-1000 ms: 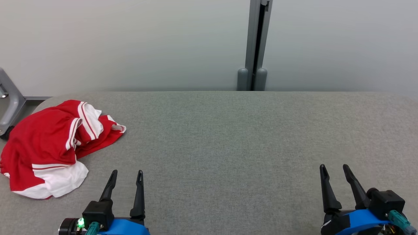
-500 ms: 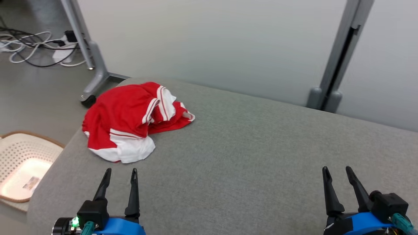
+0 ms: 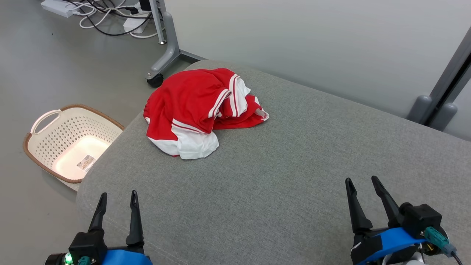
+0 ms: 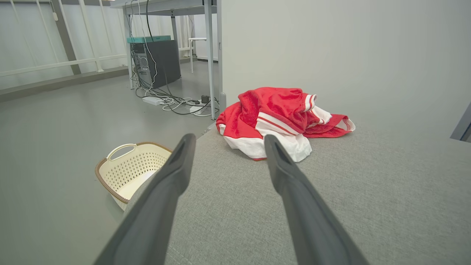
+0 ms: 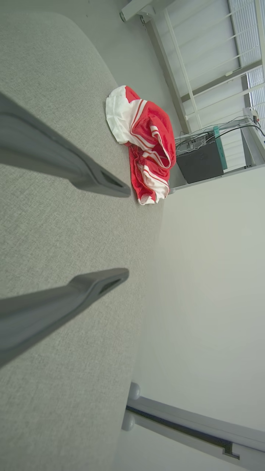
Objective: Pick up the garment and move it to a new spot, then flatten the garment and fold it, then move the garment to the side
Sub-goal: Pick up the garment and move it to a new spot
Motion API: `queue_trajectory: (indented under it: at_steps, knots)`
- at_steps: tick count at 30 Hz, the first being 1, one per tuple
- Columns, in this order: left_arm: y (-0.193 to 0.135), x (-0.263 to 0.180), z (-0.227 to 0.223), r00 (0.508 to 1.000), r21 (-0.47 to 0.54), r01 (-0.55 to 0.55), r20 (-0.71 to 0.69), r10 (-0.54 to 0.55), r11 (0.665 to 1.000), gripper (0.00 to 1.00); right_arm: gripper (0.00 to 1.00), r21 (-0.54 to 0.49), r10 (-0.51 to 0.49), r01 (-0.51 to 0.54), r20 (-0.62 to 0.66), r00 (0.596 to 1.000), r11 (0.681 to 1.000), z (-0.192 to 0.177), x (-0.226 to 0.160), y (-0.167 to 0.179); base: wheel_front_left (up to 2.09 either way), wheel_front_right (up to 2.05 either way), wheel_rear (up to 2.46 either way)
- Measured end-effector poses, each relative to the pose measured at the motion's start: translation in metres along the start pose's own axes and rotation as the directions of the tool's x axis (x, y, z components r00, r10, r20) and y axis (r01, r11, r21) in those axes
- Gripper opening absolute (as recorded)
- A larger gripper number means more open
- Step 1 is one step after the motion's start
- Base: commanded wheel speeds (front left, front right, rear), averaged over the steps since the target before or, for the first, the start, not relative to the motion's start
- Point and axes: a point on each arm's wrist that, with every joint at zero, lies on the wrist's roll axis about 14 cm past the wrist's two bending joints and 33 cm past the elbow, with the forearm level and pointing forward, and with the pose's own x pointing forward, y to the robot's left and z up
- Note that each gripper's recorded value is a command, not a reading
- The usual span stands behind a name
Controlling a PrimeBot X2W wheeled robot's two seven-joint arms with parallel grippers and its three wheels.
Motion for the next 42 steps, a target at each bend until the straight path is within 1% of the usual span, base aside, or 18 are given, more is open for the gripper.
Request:
queue_trajectory:
  at_steps: [8, 12, 13, 16, 17, 18, 19, 21, 25, 27, 28, 29, 31, 34, 35, 36, 37, 42]
  knots:
    - [0.001, -0.003, 0.000, 1.000, -0.005, -0.017, -0.003, 0.017, 1.000, 1.00, 1.00, -0.001, 0.016, -0.016, -0.013, 1.000, 1.000, -0.004, 0.007, 0.004, 0.00, 0.00, 0.00]
    - [0.000, 0.000, 0.005, 1.000, -0.046, -0.017, 0.015, 0.018, 0.999, 1.00, 1.00, -0.001, 0.006, -0.006, -0.005, 1.000, 1.000, -0.002, 0.006, 0.000, 0.00, 0.00, 0.00]
    - [0.001, 0.011, 0.024, 0.998, -0.069, -0.006, 0.059, 0.010, 0.998, 1.00, 1.00, -0.002, -0.004, 0.004, 0.001, 1.000, 1.000, 0.000, 0.005, -0.003, 0.00, 0.00, 0.00]
    - [0.006, 0.035, 0.068, 0.991, -0.056, 0.029, 0.132, -0.021, 0.998, 1.00, 1.00, -0.001, -0.025, 0.025, -0.001, 1.000, 1.000, -0.002, 0.001, -0.009, 0.00, 0.00, 0.00]
    - [0.006, 0.035, 0.068, 0.991, -0.056, 0.029, 0.132, -0.021, 0.998, 1.00, 1.00, -0.001, -0.025, 0.025, -0.001, 1.000, 1.000, -0.002, 0.001, -0.009, 0.00, 0.00, 0.00]
    - [0.009, 0.051, 0.098, 0.985, -0.067, 0.049, 0.168, -0.038, 0.997, 1.00, 1.00, 0.000, -0.044, 0.044, 0.006, 0.999, 0.999, 0.000, 0.000, -0.016, 0.00, 0.00, 0.00]
    - [0.011, 0.060, 0.112, 0.983, -0.059, 0.054, 0.177, -0.043, 0.997, 1.00, 1.00, 0.001, -0.054, 0.054, 0.010, 0.998, 0.999, 0.000, -0.002, -0.019, 0.00, 0.00, 0.00]
    - [0.013, 0.078, 0.129, 0.987, -0.097, 0.062, 0.153, -0.047, 0.993, 1.00, 1.00, 0.007, -0.072, 0.072, 0.005, 0.997, 0.997, -0.003, -0.005, -0.026, 0.00, 0.00, 0.00]
    - [0.007, 0.125, 0.136, 0.996, -0.099, 0.076, 0.060, -0.070, 0.992, 1.00, 1.00, 0.014, -0.122, 0.122, -0.012, 0.992, 0.992, -0.011, -0.009, -0.047, 0.00, 0.00, 0.00]
    - [0.001, 0.148, 0.130, 0.997, -0.120, 0.078, 0.002, -0.079, 0.990, 1.00, 1.00, 0.015, -0.145, 0.146, -0.014, 0.989, 0.989, -0.013, -0.009, -0.058, 0.00, 0.00, 0.00]
    - [0.001, 0.148, 0.130, 0.997, -0.120, 0.078, 0.002, -0.079, 0.990, 1.00, 1.00, 0.015, -0.145, 0.146, -0.014, 0.989, 0.989, -0.013, -0.009, -0.058, 0.00, 0.00, 0.00]
    - [-0.004, 0.171, 0.114, 0.994, -0.115, 0.068, -0.080, -0.078, 0.991, 1.00, 1.00, 0.015, -0.174, 0.174, -0.031, 0.984, 0.985, -0.020, -0.010, -0.071, 0.00, 0.00, 0.00]
    - [-0.008, 0.190, 0.100, 0.987, -0.105, 0.062, -0.144, -0.077, 0.993, 1.00, 1.00, 0.009, -0.200, 0.201, -0.041, 0.979, 0.980, -0.025, -0.012, -0.083, 0.00, 0.00, 0.00]
    - [-0.018, 0.216, 0.067, 0.963, -0.094, 0.054, -0.258, -0.076, 0.994, 1.00, 1.00, 0.001, -0.246, 0.246, -0.066, 0.967, 0.969, -0.035, -0.015, -0.103, 0.00, 0.00, 0.00]
    - [-0.018, 0.216, 0.067, 0.963, -0.094, 0.054, -0.258, -0.076, 0.994, 1.00, 1.00, 0.001, -0.246, 0.246, -0.066, 0.967, 0.969, -0.035, -0.015, -0.103, 0.00, 0.00, 0.00]
    - [-0.025, 0.229, 0.043, 0.940, -0.079, 0.053, -0.331, -0.076, 0.995, 1.00, 1.00, -0.008, -0.272, 0.273, -0.076, 0.959, 0.962, -0.040, -0.016, -0.116, 0.00, 0.00, 0.00]
    - [-0.028, 0.236, 0.031, 0.929, -0.083, 0.049, -0.363, -0.076, 0.995, 1.00, 1.00, -0.013, -0.283, 0.283, -0.084, 0.955, 0.959, -0.043, -0.017, -0.121, 0.00, 0.00, 0.00]
    - [-0.036, 0.253, -0.024, 0.867, -0.034, 0.043, -0.495, -0.054, 0.998, 1.00, 1.00, -0.031, -0.338, 0.336, -0.098, 0.936, 0.941, -0.053, -0.023, -0.146, 0.00, 0.00, 0.00]
